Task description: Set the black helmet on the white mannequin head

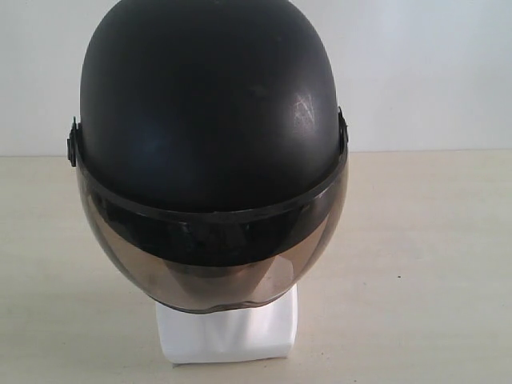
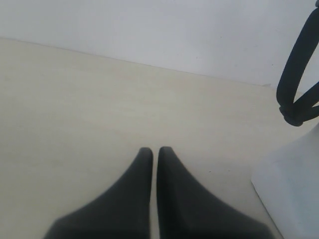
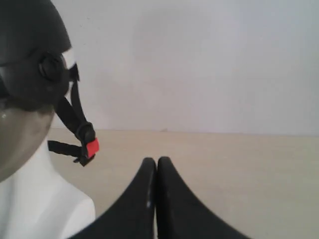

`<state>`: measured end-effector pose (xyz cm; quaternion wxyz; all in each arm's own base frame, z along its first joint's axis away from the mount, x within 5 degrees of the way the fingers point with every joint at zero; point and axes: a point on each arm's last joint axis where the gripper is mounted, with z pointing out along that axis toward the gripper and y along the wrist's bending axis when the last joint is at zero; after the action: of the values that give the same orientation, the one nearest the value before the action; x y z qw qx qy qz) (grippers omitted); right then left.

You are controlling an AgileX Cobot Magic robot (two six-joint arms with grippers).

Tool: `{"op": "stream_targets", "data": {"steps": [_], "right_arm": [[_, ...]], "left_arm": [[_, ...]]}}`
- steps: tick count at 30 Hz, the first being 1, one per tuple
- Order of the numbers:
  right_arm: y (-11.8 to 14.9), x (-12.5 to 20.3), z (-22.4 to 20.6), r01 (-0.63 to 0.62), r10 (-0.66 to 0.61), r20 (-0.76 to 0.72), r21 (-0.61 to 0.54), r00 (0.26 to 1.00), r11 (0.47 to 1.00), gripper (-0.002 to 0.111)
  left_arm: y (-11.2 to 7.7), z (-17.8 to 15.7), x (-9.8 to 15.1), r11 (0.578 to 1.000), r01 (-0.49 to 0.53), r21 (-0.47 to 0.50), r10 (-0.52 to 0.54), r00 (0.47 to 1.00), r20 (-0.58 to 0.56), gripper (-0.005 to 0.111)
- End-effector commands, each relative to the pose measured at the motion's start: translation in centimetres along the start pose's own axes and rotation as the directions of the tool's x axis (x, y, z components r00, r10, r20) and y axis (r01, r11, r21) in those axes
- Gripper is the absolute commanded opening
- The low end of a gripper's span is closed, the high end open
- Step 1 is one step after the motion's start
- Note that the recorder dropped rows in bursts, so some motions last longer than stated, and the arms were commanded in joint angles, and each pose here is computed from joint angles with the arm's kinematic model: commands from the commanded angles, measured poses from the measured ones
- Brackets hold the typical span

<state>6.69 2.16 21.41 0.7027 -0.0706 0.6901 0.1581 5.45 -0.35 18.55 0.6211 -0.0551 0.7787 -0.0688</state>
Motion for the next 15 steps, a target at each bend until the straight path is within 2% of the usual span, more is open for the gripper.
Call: {"op": "stream_targets", "data": {"steps": [1,7,15], "right_arm": [[-0.7,0.5,-0.1,-0.016,0.020,-0.040,0.098,0.999,0.995,0.000],[-1.4,1.2,-0.3,-0.040,0.063,-0.104,0.215,0.993,0.976,0.000],[-1.3,2.4,-0.4,-0.019,0.069,-0.235,0.211,0.970,0.977,0.000]], "left_arm": [[0.0,0.0,0.0,1.000,0.002,0.004,-0.002,1.000,0.004,0.004],[0.0,0.0,0.0,1.000,0.002,0.004,-0.002,1.000,0.004,0.004],[0.0,0.0,0.0,1.000,0.002,0.004,-0.002,1.000,0.004,0.004]]}}
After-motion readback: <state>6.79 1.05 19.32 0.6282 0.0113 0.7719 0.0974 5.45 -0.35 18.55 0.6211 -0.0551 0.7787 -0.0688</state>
